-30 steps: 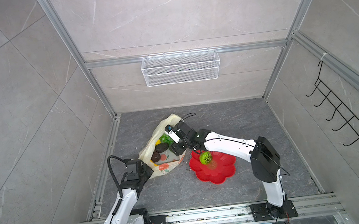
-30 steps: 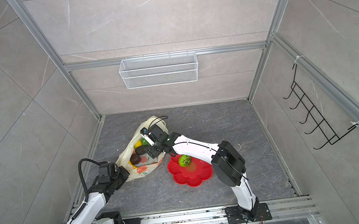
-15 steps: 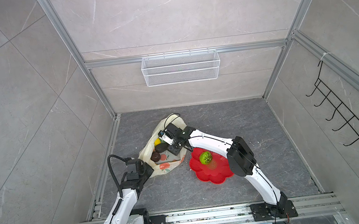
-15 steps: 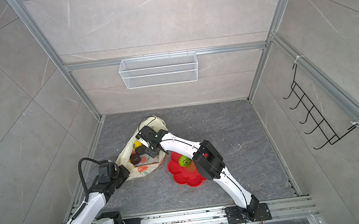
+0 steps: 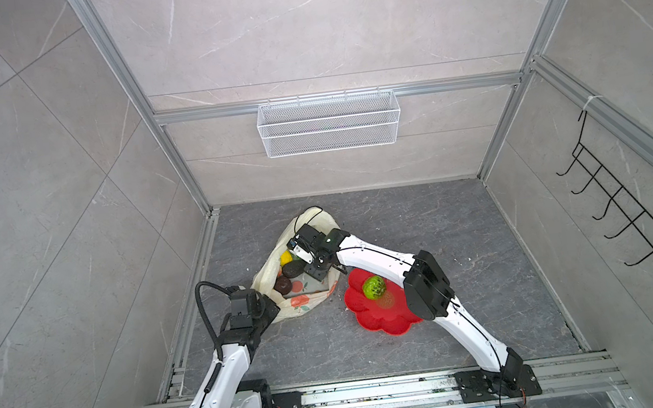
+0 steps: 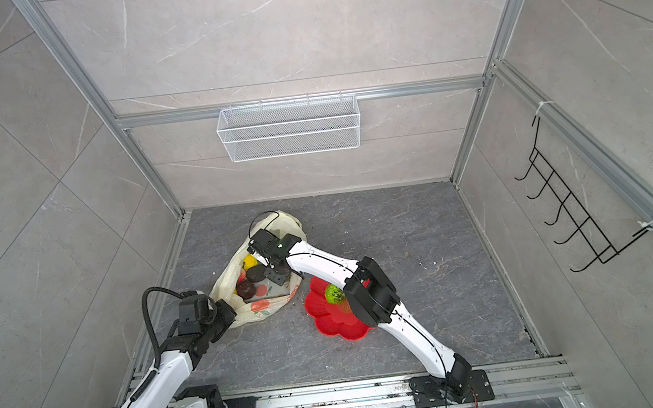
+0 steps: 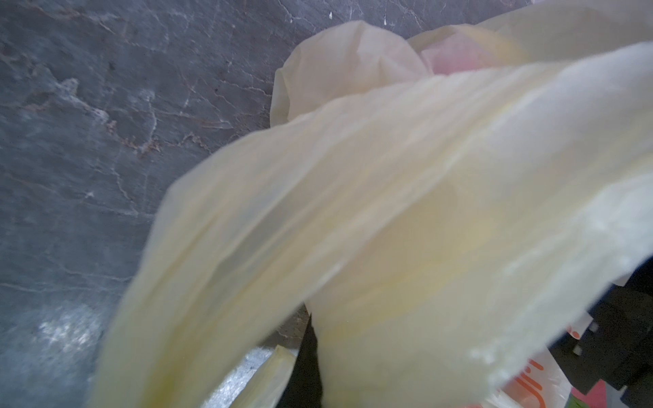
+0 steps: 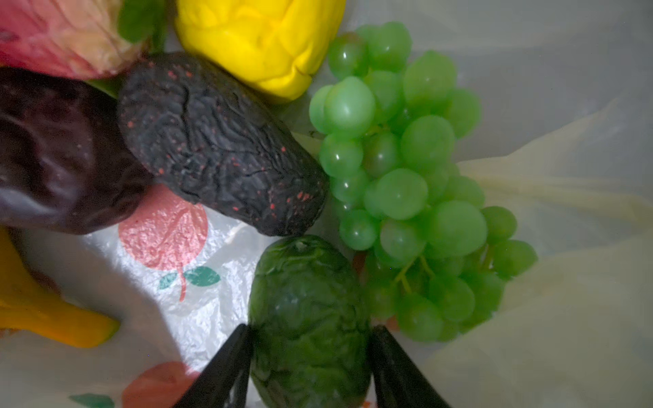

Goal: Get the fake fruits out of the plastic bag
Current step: 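Grasp the dark green mango with the right gripper and lift it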

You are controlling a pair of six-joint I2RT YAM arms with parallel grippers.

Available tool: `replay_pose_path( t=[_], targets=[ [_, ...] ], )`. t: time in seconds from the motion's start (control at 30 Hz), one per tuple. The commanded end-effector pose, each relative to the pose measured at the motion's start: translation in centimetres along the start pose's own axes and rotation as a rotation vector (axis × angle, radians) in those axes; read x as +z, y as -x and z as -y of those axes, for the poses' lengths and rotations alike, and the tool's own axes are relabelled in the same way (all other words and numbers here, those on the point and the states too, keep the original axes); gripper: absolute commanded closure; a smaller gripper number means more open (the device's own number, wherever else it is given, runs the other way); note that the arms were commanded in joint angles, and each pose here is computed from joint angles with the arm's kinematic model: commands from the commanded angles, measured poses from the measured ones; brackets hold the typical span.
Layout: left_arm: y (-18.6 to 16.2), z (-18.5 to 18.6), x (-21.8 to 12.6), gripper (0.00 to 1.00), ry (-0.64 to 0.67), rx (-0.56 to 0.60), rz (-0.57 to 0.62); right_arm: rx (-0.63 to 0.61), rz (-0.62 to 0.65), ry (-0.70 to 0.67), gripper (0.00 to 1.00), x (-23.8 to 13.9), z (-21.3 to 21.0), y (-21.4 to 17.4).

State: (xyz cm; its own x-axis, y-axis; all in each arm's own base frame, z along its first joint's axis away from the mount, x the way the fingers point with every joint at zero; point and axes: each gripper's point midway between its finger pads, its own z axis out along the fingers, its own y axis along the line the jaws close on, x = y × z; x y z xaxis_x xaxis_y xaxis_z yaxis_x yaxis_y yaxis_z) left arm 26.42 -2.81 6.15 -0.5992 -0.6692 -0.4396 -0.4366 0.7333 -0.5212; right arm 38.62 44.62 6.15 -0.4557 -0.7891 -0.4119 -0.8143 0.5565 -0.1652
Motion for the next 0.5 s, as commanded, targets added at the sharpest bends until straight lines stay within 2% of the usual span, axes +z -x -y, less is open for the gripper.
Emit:
replay_pose_path(
  t=[0.0, 0.1, 0.3, 0.47],
  targets=[
    [0.5, 0.6, -0.2, 1.0, -0.029, 0.027, 0.022, -0.02, -0.067, 0.006, 0.47, 1.2, -0.1, -1.4],
    [0.5, 0.5, -0.2, 1.0, -0.028, 0.026, 0.022, -0.02, -0.055, 0.026, 0.46, 0.8, -0.4, -0.9],
    [0.5, 0.5, -0.3, 1.0, -0.028, 0.026, 0.026, -0.029, -0.098, 0.03, 0.34, 2.2, -0.8, -1.8],
    [0.5, 0.5, -0.3, 1.0, -0.028, 0.027, 0.028, -0.029, -0.097, 0.036, 0.39, 2.2, -0.9, -1.6]
  ],
)
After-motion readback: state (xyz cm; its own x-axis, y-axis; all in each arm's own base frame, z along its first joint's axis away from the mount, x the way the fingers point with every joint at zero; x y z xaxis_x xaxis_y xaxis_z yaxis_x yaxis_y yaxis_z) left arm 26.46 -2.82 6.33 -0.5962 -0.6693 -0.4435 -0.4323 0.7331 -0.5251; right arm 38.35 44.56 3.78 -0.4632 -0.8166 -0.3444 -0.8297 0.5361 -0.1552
